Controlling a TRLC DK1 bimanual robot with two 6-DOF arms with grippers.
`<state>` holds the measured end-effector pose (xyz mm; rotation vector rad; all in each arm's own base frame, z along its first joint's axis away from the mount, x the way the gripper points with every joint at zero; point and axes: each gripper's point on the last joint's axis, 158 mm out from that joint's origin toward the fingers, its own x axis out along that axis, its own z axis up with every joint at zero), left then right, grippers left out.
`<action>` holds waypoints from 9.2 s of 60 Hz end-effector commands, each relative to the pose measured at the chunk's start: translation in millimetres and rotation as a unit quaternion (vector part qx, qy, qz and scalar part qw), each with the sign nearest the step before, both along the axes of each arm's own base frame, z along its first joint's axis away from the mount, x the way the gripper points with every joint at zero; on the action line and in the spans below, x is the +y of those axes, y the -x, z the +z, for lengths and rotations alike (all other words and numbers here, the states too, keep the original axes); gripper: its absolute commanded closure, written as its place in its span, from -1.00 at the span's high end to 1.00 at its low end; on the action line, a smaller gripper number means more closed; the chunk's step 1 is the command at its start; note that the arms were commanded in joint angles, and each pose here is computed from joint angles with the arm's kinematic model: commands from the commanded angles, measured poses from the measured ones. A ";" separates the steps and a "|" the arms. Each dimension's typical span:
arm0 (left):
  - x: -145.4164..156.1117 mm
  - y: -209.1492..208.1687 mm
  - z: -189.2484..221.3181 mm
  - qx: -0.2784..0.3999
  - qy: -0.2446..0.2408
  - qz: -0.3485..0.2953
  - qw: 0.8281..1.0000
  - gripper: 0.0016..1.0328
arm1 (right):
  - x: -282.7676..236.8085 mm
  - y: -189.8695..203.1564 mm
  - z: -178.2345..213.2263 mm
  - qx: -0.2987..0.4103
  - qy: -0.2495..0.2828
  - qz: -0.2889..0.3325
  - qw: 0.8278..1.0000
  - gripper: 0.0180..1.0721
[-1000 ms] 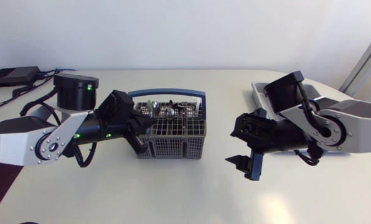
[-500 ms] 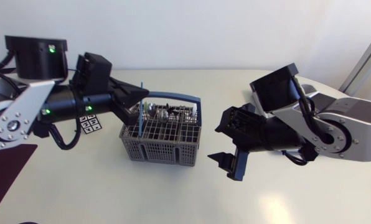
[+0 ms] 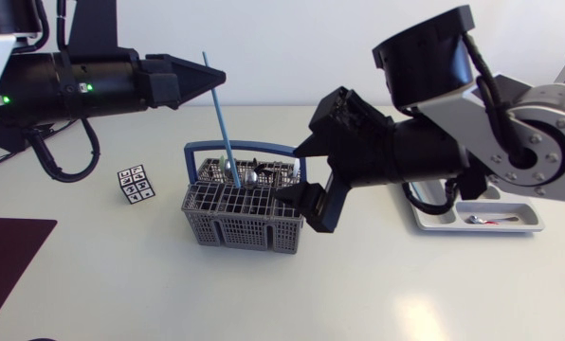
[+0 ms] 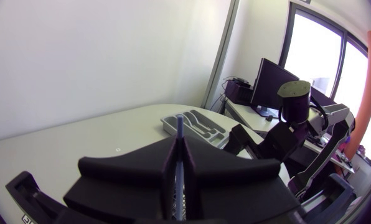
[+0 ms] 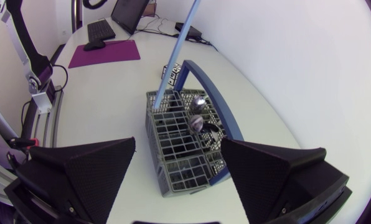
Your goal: Transfer all utensils from the basket to the drawer tray.
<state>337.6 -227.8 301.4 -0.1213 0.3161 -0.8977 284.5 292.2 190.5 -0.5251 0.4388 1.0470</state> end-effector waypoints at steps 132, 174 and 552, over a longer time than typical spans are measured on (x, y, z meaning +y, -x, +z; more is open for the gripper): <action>42.4 -6.4 -46.9 0.049 -0.145 0.019 0.988 0.34 | -263.2 -113.1 -51.3 0.182 -0.090 -0.315 0.927 -0.89; 27.7 41.6 -170.0 0.029 -0.280 -0.024 0.959 0.34 | -348.7 -165.4 -191.6 0.264 0.006 -0.452 0.852 -0.26; 33.9 8.1 -245.2 -0.014 -0.242 -0.065 0.968 0.36 | 70.9 -49.1 17.8 0.014 -0.232 -0.047 0.972 -0.89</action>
